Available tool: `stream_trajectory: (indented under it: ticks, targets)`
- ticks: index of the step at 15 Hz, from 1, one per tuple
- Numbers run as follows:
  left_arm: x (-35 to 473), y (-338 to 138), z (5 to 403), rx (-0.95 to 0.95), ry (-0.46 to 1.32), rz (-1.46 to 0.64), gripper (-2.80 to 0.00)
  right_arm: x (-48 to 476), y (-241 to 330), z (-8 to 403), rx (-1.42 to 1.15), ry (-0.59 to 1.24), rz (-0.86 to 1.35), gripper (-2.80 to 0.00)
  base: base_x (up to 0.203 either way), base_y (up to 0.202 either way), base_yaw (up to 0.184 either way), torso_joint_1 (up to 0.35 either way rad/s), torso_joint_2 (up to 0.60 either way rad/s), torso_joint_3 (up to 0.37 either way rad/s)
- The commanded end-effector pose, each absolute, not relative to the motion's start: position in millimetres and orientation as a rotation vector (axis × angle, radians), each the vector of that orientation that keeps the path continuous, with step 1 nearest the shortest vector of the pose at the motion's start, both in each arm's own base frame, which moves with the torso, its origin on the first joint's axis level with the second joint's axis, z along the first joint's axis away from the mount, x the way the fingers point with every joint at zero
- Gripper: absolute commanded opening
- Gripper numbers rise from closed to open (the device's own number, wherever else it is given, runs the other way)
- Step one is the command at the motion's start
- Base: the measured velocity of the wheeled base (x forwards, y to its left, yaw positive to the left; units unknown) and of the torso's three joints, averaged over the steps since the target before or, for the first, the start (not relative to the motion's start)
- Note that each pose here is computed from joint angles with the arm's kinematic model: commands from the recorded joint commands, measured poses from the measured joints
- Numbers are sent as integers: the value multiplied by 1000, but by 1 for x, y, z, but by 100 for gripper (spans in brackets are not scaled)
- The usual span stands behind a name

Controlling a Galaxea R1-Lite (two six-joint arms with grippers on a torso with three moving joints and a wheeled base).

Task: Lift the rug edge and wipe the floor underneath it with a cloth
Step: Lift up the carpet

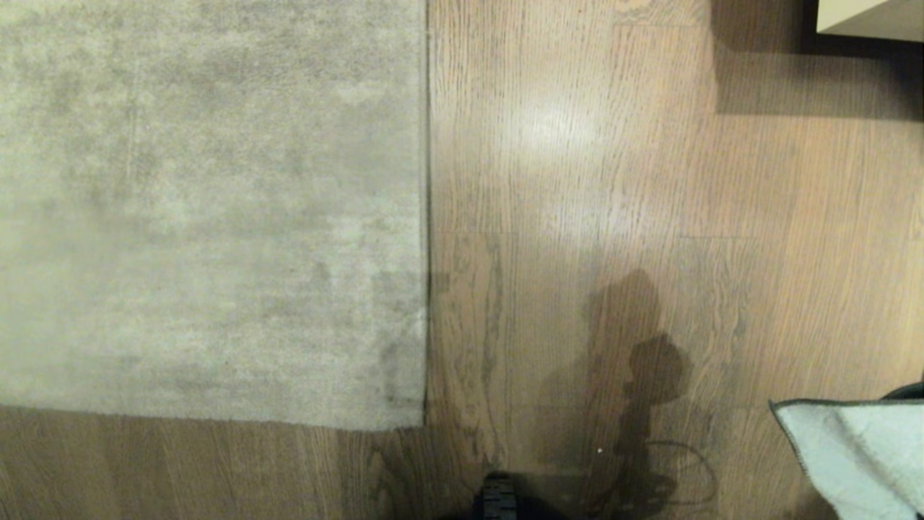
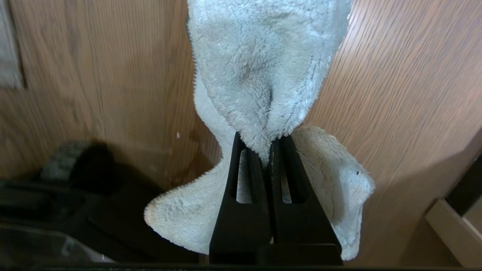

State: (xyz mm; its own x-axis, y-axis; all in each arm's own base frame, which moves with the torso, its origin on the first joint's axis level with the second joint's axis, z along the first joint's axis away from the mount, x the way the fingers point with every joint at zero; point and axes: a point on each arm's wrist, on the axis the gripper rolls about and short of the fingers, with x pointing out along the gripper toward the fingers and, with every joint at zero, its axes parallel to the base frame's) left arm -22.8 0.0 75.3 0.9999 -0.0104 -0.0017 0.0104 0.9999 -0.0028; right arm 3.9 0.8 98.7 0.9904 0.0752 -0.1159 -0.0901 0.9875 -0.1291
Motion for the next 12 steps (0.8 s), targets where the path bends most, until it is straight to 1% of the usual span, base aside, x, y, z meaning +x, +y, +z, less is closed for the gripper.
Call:
stream_trajectory:
  ticks: [1, 10, 12]
  targets:
    - [-23, 0, 75, -2, 2, -11, -280, 0, 1, 96, -112, 82, 80, -280, 0, 0, 0, 0, 0, 0]
    - [-23, 0, 75, -3, 2, -11, -280, 0, 0, 94, -98, 103, 61, -280, 0, 0, 0, 0, 0, 0]
    - [-23, 0, 75, -3, 2, -11, -280, 1, 0, 94, -106, 121, 11, -280, 0, 0, 0, 0, 0, 0]
